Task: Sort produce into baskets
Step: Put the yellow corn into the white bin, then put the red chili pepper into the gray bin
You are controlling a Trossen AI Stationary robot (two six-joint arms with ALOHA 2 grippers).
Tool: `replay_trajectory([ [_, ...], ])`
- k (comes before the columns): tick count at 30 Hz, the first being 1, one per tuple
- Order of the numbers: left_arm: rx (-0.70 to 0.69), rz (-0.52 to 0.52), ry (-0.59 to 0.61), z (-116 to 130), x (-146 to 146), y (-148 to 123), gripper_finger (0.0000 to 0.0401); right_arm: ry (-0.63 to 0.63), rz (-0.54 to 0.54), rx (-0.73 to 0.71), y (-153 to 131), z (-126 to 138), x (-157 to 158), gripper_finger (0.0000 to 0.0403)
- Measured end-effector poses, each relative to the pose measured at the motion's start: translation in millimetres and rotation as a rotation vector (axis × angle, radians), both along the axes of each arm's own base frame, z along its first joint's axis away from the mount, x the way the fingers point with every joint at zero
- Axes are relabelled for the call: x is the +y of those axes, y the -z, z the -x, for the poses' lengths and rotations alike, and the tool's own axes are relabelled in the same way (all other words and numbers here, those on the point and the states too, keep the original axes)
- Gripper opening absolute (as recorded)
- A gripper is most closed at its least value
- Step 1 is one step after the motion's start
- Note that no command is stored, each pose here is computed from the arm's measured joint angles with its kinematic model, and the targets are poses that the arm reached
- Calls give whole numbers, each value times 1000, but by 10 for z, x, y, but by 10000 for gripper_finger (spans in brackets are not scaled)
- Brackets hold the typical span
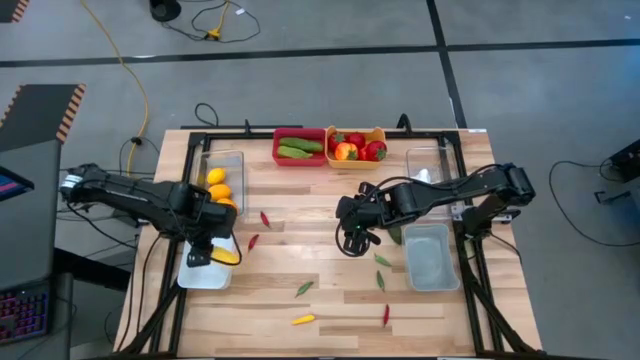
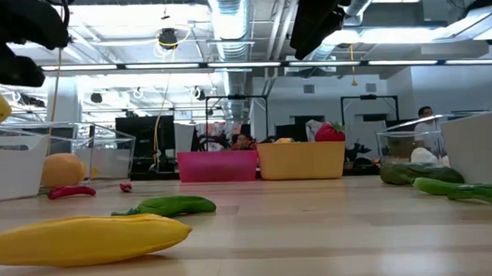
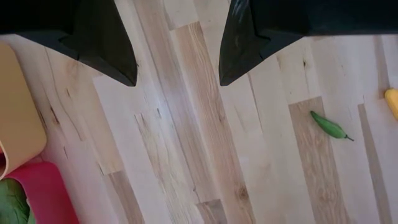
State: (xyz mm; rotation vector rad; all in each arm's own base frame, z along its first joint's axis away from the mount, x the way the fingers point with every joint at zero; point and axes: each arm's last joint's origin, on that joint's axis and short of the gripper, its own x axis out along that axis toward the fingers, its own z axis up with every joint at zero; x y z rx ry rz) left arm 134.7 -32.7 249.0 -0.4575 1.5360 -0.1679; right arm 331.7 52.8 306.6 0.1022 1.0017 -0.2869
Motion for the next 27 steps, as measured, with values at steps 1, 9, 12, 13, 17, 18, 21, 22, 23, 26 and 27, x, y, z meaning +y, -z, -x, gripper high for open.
replay_trajectory([
  [1, 20, -30, 24, -6, 6, -16, 131, 0, 0, 0, 0, 0, 0, 255],
  [9, 207, -168, 121, -54, 29, 49, 131, 0, 0, 0, 0, 0, 0, 255],
  [12, 263, -182, 128, -76, 28, 86, 131, 0, 0, 1, 1, 0, 0, 255],
  [13, 279, -197, 128, -82, 31, 96, 132, 0, 0, 0, 0, 0, 0, 255],
  [17, 335, -236, 127, -102, 37, 133, 148, 0, 0, 1, 1, 0, 0, 255],
  [18, 349, -238, 128, -103, 37, 139, 155, 0, 0, 1, 2, 0, 0, 255],
  [21, 379, -245, 132, -106, 37, 151, 179, 0, 0, 1, 1, 0, 0, 255],
  [22, 388, -252, 134, -105, 39, 153, 186, 0, 0, 1, 1, 0, 0, 255],
  [23, 392, -256, 136, -105, 40, 155, 194, 0, 0, 1, 1, 0, 0, 255],
  [26, 395, -259, 135, -104, 41, 155, 210, 0, 0, 2, 2, 0, 0, 255],
  [27, 397, -252, 134, -103, 40, 156, 213, 0, 0, 2, 2, 0, 0, 255],
])
